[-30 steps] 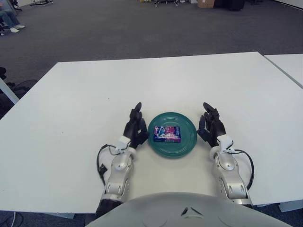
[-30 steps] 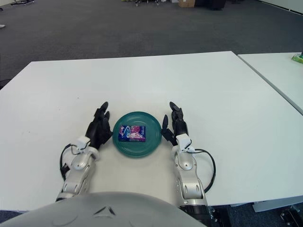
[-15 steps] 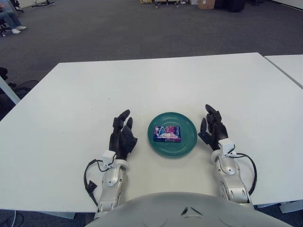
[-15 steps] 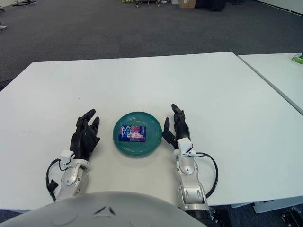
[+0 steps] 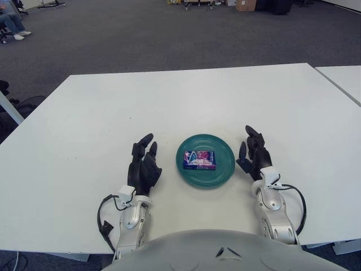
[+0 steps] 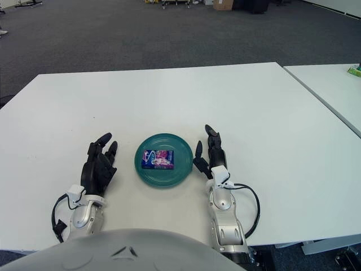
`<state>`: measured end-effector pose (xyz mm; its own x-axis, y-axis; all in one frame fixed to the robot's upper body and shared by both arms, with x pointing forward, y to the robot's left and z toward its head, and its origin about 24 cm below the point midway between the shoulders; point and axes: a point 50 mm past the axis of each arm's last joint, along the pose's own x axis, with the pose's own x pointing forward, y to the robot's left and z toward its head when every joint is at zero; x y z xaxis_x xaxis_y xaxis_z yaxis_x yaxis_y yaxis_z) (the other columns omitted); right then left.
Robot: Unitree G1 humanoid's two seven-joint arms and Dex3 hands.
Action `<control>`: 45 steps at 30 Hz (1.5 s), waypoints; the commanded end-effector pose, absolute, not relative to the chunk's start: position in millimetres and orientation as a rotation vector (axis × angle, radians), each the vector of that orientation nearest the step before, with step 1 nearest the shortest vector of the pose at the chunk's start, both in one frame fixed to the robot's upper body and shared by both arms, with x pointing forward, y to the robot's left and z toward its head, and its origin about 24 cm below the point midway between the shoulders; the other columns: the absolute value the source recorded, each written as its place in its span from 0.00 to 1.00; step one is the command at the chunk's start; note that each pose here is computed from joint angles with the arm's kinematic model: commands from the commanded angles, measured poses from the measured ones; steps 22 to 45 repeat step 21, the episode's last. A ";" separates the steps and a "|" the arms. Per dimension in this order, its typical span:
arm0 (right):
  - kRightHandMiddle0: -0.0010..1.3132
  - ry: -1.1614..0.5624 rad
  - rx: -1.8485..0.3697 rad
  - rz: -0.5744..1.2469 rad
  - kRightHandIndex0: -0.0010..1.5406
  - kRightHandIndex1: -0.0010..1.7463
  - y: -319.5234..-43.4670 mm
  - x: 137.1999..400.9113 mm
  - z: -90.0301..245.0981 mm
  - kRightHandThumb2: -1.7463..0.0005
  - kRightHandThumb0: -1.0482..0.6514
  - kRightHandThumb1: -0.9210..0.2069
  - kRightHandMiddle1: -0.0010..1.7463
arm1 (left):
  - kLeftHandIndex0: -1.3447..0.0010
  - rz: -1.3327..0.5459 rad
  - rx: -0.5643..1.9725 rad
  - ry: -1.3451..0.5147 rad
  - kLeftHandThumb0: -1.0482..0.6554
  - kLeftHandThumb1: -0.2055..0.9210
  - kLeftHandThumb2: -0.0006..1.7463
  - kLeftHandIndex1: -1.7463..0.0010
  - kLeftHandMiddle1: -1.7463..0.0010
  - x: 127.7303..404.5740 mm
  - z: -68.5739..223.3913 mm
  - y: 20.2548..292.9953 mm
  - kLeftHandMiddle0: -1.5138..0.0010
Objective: Put the gum into the plate.
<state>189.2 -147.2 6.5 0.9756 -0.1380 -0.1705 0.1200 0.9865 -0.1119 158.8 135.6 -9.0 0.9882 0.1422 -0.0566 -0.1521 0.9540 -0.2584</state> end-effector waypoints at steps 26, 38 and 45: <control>0.00 0.279 -0.072 -0.136 0.08 0.00 -147.7 183.7 -11.4 0.47 0.21 0.00 0.21 | 1.00 0.013 -0.274 0.138 0.06 1.00 0.55 0.65 1.00 159.0 -18.6 118.4 0.87; 0.00 0.279 -0.072 -0.136 0.08 0.00 -147.7 183.7 -11.4 0.47 0.21 0.00 0.21 | 1.00 0.013 -0.274 0.138 0.06 1.00 0.55 0.65 1.00 159.0 -18.6 118.4 0.87; 0.00 0.279 -0.072 -0.136 0.08 0.00 -147.7 183.7 -11.4 0.47 0.21 0.00 0.21 | 1.00 0.013 -0.274 0.138 0.06 1.00 0.55 0.65 1.00 159.0 -18.6 118.4 0.87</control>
